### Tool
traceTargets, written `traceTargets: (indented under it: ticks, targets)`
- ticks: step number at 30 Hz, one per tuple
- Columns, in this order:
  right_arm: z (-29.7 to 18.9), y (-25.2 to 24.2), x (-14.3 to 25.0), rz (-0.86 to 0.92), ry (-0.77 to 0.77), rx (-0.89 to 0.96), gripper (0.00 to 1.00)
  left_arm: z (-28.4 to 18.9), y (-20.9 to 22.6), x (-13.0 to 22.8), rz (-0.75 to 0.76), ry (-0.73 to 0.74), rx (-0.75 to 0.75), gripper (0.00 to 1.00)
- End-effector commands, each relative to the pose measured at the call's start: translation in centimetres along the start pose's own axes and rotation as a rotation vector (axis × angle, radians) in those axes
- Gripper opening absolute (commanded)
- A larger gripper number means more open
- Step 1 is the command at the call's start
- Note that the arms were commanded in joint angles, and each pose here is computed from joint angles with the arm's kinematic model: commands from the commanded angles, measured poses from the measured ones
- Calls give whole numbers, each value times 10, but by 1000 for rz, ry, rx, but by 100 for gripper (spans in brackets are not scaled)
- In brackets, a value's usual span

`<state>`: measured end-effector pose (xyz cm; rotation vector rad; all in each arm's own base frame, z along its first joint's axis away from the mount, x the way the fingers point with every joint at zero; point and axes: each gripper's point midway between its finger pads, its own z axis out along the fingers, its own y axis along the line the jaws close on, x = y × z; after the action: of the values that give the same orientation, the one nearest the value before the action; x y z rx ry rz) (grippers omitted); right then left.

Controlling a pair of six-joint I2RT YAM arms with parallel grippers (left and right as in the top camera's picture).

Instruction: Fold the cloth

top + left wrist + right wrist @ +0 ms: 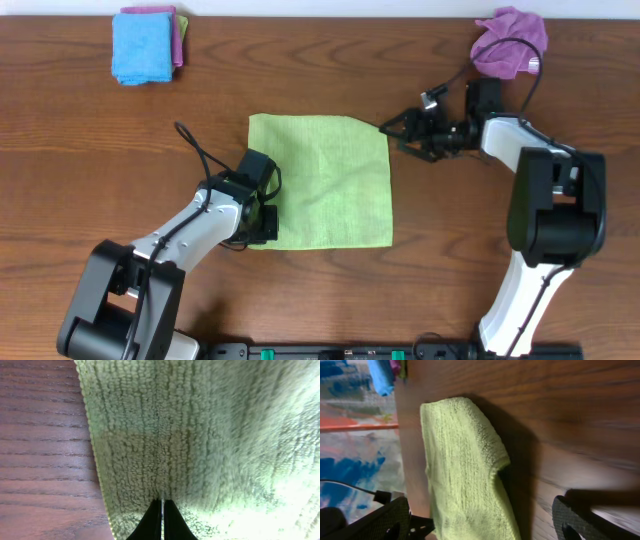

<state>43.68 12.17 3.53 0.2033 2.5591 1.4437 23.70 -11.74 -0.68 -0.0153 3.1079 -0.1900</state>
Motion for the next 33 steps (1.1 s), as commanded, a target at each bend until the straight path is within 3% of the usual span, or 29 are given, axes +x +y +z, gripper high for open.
traceTargets:
  ticks: [1, 5, 12, 20, 33]
  targets:
    - [-5, 9, 2, 3, 19, -105, 90, 14, 24, 15, -16, 45, -104, 6]
    - [-4, 14, 0, -10, 20, -103, 89, 14, 22, 12, -18, 34, -95, 6]
    - [21, -11, 26, -22, 91, 121, 98, 15, 18, 11, -22, 30, -74, 6]
    - [46, -7, 32, -75, 106, 171, 99, 15, 18, 11, -25, 32, -70, 6]
    - [76, 12, -9, -25, -3, -81, 99, 15, 18, 12, -25, 37, -73, 6]
